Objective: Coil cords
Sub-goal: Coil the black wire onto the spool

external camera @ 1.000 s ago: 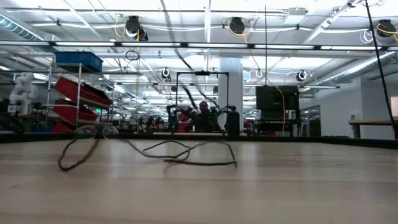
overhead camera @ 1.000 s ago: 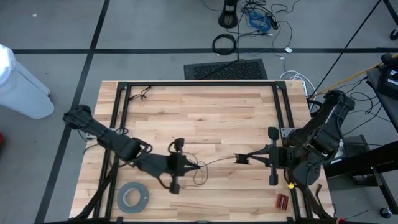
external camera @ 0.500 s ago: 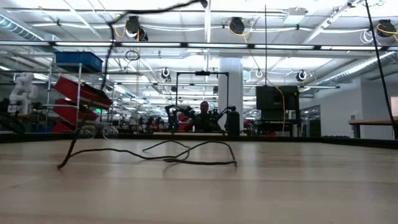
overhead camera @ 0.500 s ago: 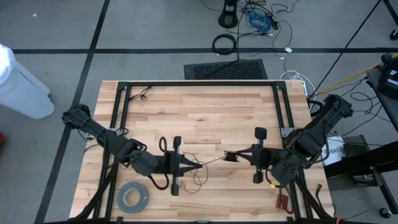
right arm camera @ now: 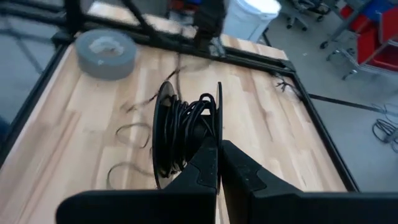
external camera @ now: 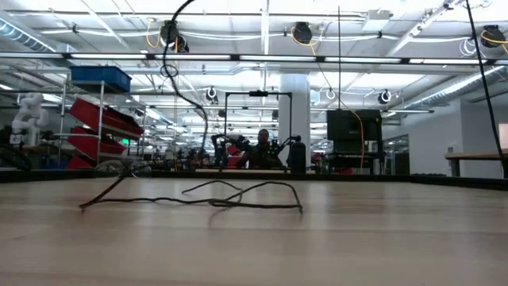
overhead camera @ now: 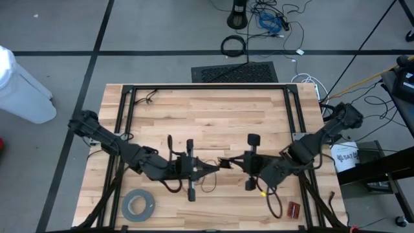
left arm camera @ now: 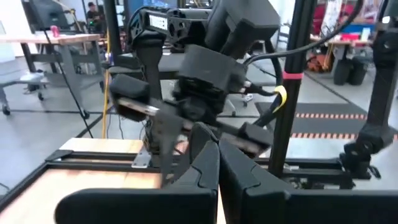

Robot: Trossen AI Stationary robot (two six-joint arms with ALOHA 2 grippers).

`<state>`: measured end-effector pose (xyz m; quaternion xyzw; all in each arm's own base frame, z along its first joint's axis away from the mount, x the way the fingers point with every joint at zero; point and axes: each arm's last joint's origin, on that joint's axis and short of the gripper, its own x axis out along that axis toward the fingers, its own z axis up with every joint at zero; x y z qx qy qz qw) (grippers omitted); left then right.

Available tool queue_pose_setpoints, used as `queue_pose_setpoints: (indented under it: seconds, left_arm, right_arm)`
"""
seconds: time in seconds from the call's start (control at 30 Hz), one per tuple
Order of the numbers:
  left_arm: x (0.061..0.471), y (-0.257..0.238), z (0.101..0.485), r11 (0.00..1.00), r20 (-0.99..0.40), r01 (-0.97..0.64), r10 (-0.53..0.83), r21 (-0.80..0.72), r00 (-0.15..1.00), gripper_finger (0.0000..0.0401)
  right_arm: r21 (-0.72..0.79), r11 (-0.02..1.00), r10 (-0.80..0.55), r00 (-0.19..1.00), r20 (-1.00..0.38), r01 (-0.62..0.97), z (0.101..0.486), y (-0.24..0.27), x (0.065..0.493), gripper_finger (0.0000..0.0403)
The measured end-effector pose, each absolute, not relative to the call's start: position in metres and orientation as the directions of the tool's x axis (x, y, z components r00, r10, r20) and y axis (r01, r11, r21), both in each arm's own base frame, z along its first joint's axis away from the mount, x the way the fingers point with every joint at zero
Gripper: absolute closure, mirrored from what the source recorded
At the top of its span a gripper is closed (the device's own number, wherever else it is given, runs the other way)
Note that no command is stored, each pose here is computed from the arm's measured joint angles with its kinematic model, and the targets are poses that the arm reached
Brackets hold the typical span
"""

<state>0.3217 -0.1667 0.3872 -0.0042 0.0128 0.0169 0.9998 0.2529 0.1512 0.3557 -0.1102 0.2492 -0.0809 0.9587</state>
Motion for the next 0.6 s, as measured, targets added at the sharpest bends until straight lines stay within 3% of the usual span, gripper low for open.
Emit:
queue_pose_setpoints:
  seconds: [0.6]
  left_arm:
    - [0.351,-0.188,0.35,0.987,-0.023,-0.084,0.082,-0.137,0.996,0.04]
  right_arm:
    - [-0.228,0.953,-0.289,0.835,-0.468,0.201,0.34,0.14,0.281,0.0403]
